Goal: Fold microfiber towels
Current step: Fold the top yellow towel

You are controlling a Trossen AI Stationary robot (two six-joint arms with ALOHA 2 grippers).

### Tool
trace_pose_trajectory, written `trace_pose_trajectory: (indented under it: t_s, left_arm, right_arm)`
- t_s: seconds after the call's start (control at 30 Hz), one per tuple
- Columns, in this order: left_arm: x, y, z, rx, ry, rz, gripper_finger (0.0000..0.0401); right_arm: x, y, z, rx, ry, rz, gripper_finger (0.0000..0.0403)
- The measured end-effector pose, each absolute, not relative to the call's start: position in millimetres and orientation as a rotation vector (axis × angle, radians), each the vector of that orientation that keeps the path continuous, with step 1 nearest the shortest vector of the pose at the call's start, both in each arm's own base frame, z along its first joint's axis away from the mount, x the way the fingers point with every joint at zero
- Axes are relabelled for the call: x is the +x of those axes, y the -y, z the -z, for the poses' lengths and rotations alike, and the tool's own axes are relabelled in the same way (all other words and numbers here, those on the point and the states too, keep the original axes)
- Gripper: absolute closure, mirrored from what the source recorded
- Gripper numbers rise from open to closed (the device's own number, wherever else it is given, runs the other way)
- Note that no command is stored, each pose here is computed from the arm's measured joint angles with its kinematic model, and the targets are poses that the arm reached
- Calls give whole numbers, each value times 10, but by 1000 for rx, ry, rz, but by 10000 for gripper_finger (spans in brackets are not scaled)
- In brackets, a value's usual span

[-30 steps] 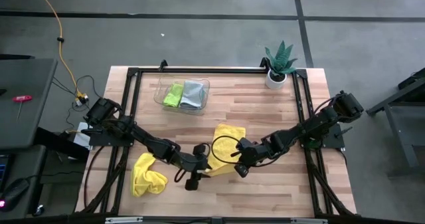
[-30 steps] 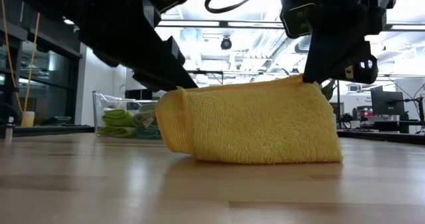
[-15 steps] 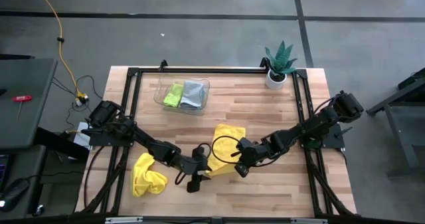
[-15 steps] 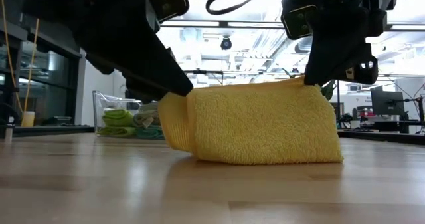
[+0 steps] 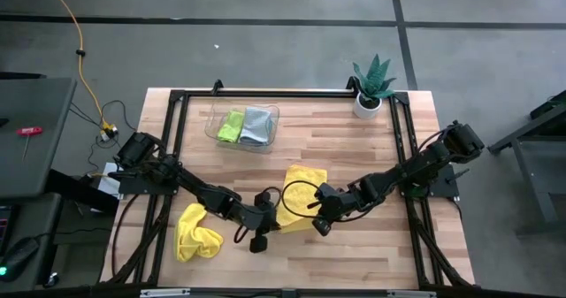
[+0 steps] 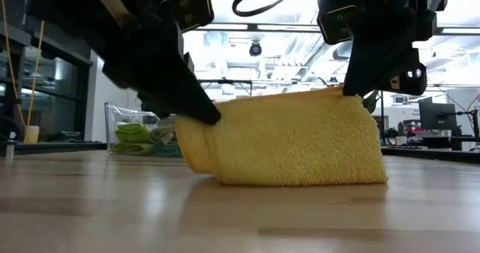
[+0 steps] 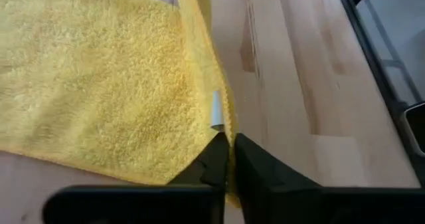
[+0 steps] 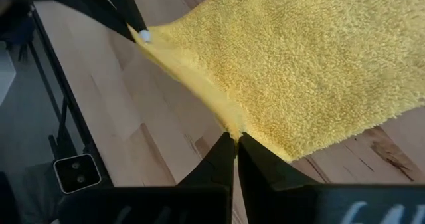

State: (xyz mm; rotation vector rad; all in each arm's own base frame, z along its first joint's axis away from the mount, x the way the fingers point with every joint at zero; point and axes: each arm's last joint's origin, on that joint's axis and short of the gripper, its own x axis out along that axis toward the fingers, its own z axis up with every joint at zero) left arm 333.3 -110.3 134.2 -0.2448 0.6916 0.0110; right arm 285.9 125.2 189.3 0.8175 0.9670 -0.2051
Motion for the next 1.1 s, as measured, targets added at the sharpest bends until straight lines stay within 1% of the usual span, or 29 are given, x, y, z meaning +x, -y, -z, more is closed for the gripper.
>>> trace_pose_trajectory:
  t_s: [0.03,0.2,0.3,0.43,0.6,0.77,1.1]
  left_arm:
    - [3331,1085,-1369,-262,-695,-2,392]
    - [3274,1010,-1563,-314,-724,69,397]
    - [3233,961,-1665,-346,-736,77,397]
    - [3190,861,-1799,-437,-745,66,399]
    - [3168,671,-1958,-547,-711,6,400]
    - [3196,375,-1992,-569,-681,-79,400]
    - [3212,-120,-1983,-456,-656,-165,401]
  right_arm:
    - [2862,-1255,-1896,826,-968,200,403]
    - [2853,-1335,-1915,919,-963,192,403]
    - [2845,-1381,-1927,982,-952,206,403]
    - [2850,-1413,-1945,1103,-911,264,403]
    - [2879,-1411,-1974,1190,-796,344,403]
    - [2873,-1295,-1931,1185,-734,497,403]
    - [2781,-1123,-1844,1105,-677,755,403]
